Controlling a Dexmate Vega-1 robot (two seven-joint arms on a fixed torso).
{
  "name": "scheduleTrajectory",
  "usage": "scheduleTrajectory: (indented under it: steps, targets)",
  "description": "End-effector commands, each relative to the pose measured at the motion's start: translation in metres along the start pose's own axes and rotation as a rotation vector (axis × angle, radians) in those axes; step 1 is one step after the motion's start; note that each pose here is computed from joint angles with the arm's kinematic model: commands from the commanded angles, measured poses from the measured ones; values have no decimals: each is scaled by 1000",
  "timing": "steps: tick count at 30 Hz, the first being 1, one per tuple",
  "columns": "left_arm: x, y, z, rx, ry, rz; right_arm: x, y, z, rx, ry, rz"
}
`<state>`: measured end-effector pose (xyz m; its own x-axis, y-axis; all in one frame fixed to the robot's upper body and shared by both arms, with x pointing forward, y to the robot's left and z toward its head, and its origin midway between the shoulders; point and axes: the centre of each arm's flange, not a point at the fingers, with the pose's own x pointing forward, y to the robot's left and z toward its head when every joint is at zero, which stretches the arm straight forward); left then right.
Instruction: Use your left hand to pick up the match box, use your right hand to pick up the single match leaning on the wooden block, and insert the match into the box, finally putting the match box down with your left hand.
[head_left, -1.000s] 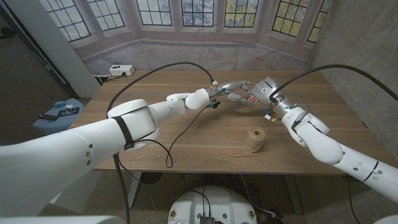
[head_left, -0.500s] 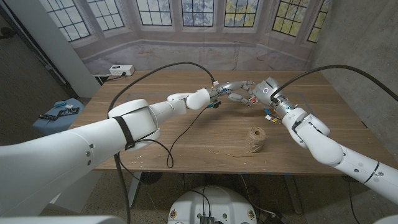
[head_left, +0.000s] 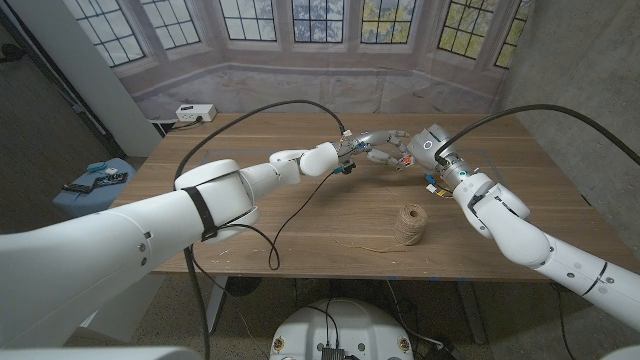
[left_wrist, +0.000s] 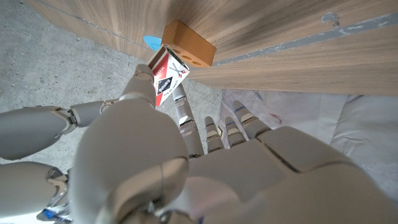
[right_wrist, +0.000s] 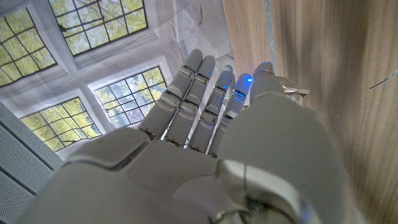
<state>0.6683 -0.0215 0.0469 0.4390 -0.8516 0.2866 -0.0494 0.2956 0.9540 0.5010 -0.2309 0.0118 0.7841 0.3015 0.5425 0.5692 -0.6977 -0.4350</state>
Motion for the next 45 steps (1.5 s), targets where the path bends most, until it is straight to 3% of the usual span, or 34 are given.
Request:
scheduleTrajectory:
  steps: [1, 24, 45]
  targets:
    - [-3, 4, -3, 11, -1, -7, 3, -2, -6, 8, 18, 5]
    - [-26, 13, -3, 47, -68, -42, 12, -3, -15, 76, 59, -13]
    - [-46, 20, -4, 104, -32, -74, 12, 3, -20, 143, 115, -9]
